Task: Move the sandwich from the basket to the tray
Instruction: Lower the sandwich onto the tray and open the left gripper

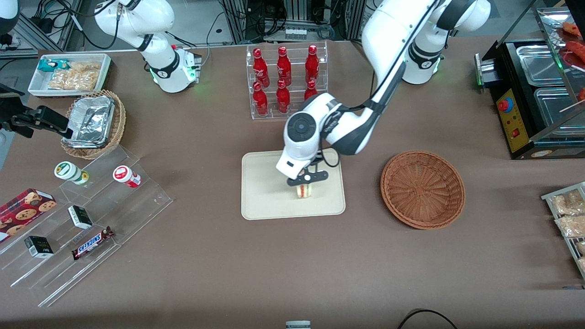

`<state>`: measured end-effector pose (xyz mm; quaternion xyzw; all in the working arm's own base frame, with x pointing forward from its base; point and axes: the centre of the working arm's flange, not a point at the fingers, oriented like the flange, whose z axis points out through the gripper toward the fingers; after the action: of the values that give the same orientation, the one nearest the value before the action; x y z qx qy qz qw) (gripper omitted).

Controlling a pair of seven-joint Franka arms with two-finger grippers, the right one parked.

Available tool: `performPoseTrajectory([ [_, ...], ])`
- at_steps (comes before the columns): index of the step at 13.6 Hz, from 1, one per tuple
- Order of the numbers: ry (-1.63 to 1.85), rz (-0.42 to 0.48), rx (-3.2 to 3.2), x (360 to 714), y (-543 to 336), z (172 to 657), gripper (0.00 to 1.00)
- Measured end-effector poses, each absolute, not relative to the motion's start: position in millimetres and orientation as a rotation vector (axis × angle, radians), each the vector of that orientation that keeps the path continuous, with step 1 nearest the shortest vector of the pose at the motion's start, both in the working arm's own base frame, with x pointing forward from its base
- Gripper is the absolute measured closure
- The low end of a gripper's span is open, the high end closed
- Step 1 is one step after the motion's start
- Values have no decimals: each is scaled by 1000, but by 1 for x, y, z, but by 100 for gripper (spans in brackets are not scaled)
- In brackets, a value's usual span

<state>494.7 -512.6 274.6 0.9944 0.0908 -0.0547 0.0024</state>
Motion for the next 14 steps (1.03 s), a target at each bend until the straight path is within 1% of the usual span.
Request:
performPoseTrajectory([
  [8, 257, -206, 3113, 498, -535, 239, 85],
  [9, 255, -208, 3114, 499, -535, 237, 80],
  [12, 280, -195, 3102, 502, -537, 243, 48],
  [13, 288, -184, 3094, 504, -539, 249, 39],
  [14, 292, -172, 3086, 506, -540, 259, 28],
])
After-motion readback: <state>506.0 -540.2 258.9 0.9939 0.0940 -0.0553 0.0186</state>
